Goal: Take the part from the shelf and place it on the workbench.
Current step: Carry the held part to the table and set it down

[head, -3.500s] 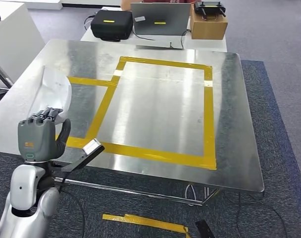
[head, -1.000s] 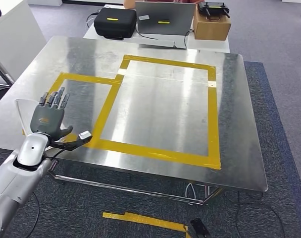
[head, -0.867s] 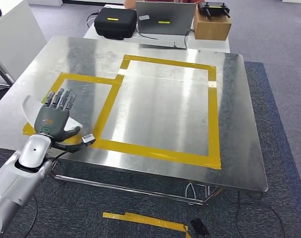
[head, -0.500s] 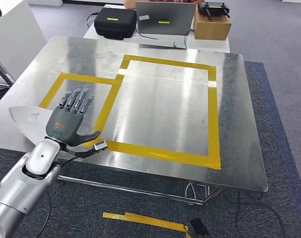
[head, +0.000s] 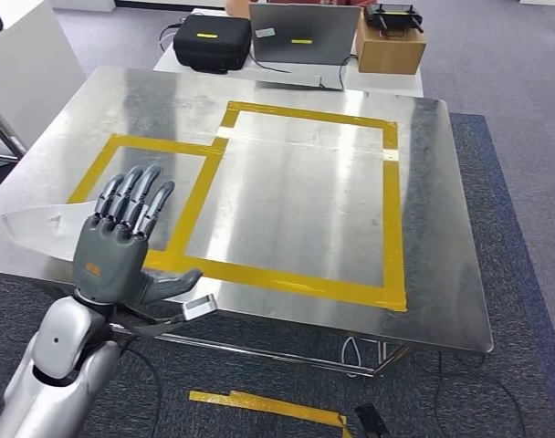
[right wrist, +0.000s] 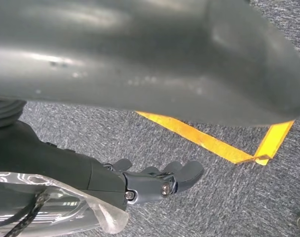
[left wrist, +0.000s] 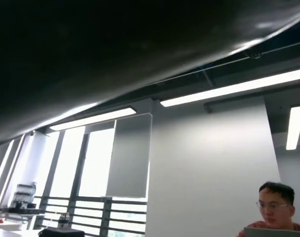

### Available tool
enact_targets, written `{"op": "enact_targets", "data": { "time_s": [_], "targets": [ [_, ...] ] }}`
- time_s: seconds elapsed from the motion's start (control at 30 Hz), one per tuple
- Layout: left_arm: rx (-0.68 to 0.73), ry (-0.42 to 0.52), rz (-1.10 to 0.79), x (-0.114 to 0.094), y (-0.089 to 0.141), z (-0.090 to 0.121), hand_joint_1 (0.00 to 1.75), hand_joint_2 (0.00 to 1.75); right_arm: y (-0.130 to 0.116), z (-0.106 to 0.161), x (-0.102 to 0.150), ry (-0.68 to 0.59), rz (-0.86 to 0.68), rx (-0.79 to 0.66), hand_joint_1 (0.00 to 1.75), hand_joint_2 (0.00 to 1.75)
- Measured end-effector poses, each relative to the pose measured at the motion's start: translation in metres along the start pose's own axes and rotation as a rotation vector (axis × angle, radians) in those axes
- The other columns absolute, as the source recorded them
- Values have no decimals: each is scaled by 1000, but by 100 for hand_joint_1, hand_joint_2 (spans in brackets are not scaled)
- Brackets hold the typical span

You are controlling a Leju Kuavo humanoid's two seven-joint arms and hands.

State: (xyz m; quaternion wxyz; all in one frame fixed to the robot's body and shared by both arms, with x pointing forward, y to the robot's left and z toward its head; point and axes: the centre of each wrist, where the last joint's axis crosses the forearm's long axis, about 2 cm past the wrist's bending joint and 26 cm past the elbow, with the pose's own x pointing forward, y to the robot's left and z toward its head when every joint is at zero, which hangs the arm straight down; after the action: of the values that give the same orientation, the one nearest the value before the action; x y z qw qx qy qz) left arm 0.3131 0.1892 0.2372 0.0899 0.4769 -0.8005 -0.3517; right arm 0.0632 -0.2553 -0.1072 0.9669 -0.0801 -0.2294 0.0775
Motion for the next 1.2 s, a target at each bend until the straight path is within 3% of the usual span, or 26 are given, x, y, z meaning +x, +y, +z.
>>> {"op": "enact_targets", "data": {
  "time_s": [0.33,1.2],
  "targets": [
    [74,66,90,-3,18,22,0,0,0,1,-3,17,-47,-26,0,0],
    [74,126,74,-10,23,34,0,0,0,1,-4,23,-102,-42,0,0]
  ]
}}
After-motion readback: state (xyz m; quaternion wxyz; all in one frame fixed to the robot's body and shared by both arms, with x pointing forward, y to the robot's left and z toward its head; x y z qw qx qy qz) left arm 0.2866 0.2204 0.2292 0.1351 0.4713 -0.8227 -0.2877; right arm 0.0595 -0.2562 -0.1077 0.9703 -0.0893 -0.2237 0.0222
